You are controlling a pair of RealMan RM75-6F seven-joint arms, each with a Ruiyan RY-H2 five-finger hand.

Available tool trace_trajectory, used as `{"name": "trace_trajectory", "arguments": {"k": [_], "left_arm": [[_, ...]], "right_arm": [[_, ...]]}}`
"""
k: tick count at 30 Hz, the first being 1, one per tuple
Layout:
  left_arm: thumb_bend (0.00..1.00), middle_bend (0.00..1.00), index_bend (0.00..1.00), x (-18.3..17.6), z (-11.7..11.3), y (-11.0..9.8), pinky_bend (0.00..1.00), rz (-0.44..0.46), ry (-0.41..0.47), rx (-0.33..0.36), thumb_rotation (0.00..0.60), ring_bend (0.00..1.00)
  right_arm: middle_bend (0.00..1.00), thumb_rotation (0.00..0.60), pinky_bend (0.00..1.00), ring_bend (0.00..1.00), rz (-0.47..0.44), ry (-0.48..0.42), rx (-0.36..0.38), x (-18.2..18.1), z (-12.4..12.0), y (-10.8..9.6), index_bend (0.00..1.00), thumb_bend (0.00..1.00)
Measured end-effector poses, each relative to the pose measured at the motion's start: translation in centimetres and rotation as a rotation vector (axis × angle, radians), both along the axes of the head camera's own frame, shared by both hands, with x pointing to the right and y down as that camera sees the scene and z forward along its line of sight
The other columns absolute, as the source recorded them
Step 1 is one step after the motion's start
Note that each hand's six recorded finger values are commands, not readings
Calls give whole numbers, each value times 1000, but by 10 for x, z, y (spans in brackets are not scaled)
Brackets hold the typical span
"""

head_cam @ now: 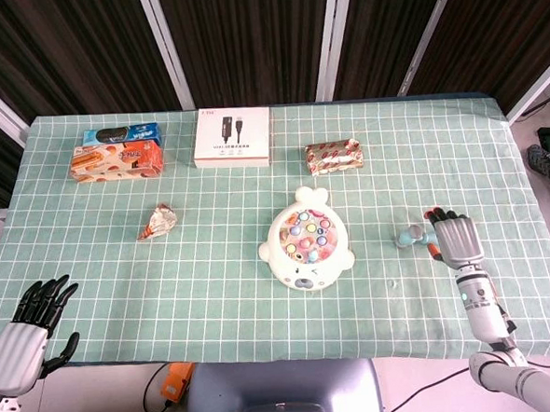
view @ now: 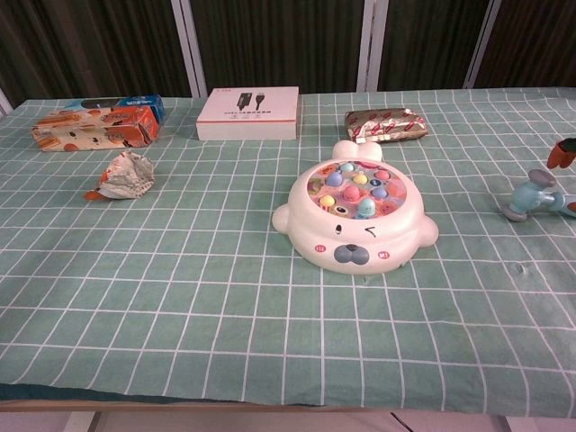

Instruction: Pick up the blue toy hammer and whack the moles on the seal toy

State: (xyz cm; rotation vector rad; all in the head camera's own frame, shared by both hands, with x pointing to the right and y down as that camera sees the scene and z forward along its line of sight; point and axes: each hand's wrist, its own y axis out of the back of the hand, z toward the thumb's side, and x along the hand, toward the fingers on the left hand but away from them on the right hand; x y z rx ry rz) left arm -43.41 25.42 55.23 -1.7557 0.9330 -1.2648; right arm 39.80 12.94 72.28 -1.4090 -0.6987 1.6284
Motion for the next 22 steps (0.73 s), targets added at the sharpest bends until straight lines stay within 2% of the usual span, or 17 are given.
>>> {"name": "trace_trajectory", "arguments": {"k": [2, 4, 7, 9, 13, 16, 19, 22], "left_arm": [[423, 0, 0, -1, 0, -1, 22, -4, 2, 1, 600, 0], [423, 0, 0, -1, -1, -1, 22, -6, 5, 4, 600, 0], [424, 0, 0, -1, -3, -2, 21, -6, 15, 14, 600, 0], [423, 0, 0, -2, -3, -2, 21, -7, 17, 16, 600, 0], [423, 0, 0, -3, -1, -3, 22, -9, 10, 8, 600, 0], [422, 0, 0, -1, 3, -3, 21, -3, 3, -6, 600, 0], [422, 0, 0, 0, 4, -4, 21, -2, -1, -10, 600, 0], [418, 0, 0, 2, 5, -3, 21, 6, -3, -12, 600, 0]], "right_arm": [[344, 600, 619, 364, -8, -5, 31, 0, -9, 1, 356, 406], [280, 600, 560, 294, -13, -25, 73, 0, -24, 5, 288, 386], [97, 600, 420, 89, -7, -75, 119, -2, -49, 16, 89, 312], [21, 600, 371, 15, 2, -122, 138, -5, -69, 30, 14, 279], [0, 600, 275, 0, 30, -201, 213, -7, -125, 64, 9, 272], [0, 600, 230, 0, 87, -213, 295, 6, -168, 95, 27, 272], [0, 600, 210, 0, 126, -186, 337, 21, -193, 116, 33, 271], [0, 600, 204, 0, 125, -183, 315, 27, -197, 121, 28, 271]]}}
